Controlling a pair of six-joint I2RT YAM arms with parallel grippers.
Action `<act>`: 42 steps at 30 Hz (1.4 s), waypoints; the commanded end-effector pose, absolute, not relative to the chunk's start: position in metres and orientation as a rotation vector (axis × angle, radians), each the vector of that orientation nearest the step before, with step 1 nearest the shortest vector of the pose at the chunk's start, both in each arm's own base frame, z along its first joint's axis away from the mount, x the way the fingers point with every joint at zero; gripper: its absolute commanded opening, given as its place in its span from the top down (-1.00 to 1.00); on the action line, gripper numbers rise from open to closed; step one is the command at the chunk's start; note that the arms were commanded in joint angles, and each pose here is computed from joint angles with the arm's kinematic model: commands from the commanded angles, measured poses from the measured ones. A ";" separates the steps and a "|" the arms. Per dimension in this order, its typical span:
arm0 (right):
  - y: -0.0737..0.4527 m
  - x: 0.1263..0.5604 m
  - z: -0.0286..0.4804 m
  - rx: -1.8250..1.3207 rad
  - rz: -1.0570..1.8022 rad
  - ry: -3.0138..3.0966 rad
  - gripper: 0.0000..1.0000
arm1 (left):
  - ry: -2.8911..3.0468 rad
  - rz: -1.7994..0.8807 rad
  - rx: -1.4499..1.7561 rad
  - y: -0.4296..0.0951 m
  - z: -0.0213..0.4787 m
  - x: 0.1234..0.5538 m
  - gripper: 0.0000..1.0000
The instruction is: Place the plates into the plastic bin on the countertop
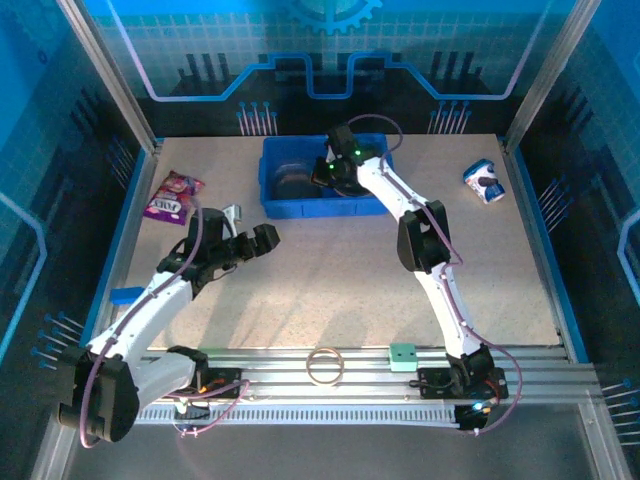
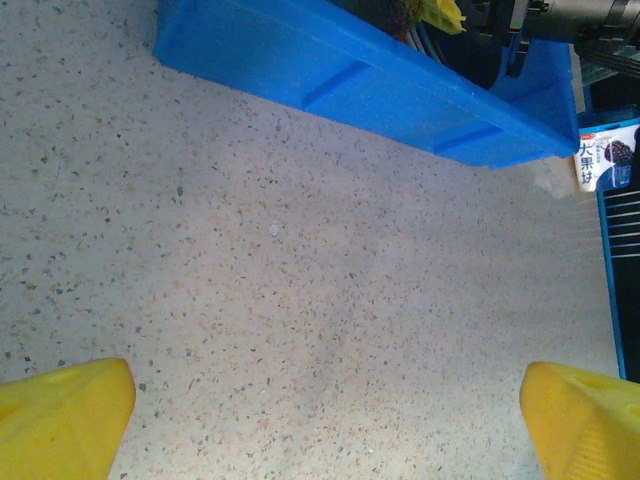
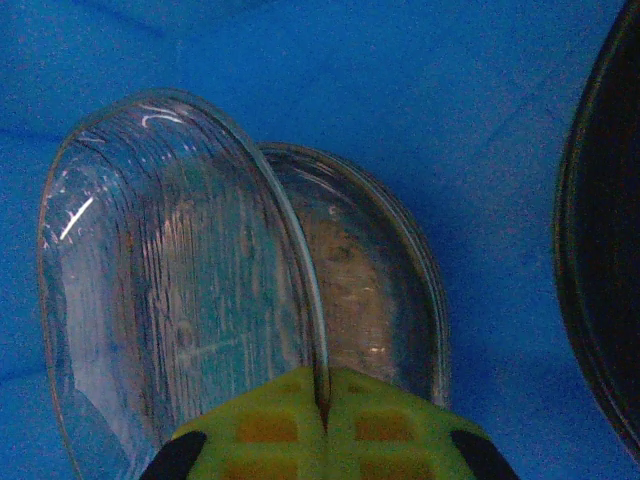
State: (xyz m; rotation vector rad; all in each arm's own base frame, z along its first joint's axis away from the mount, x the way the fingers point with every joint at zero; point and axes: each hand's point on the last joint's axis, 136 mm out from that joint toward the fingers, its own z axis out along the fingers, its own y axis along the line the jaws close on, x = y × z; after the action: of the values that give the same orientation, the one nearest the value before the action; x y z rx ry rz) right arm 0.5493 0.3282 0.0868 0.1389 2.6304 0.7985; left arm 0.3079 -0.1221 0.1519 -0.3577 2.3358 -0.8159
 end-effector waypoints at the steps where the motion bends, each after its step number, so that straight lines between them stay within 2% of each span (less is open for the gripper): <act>1: 0.324 0.558 0.094 0.173 0.807 2.603 1.00 | 2.353 -0.830 -0.356 -0.123 0.145 0.308 -0.99; 7: 0.321 0.555 0.105 0.146 0.765 2.588 0.19 | 2.352 -0.834 -0.357 -0.124 0.145 0.310 -0.99; 9: 0.318 0.554 0.113 0.133 0.749 2.575 0.02 | 2.350 -0.834 -0.353 -0.124 0.146 0.311 -0.99; 13: 0.311 0.549 0.130 0.094 0.689 2.551 -0.12 | 2.348 -0.836 -0.347 -0.125 0.147 0.314 -0.99; 23: 0.304 0.539 0.142 0.056 0.665 2.539 -0.11 | 2.341 -0.846 -0.348 -0.128 0.147 0.322 -0.99; 26: 0.308 0.541 0.138 0.050 0.680 2.539 0.04 | 2.339 -0.848 -0.345 -0.128 0.148 0.323 -0.99; 28: 0.312 0.544 0.131 0.055 0.700 2.542 0.28 | 2.341 -0.844 -0.348 -0.128 0.147 0.323 -0.99; 31: 0.317 0.549 0.118 0.074 0.730 2.552 0.44 | 2.349 -0.833 -0.350 -0.126 0.144 0.322 -0.99; 42: 0.326 0.555 0.075 0.139 0.795 2.609 0.50 | 2.379 -0.806 -0.368 -0.120 0.133 0.322 -0.99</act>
State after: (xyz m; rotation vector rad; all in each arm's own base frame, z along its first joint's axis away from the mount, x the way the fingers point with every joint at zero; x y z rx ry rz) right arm 0.5510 0.3237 0.0790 0.1106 2.6079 0.7546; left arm 0.3159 -0.1213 0.1257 -0.3916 2.4020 -0.8032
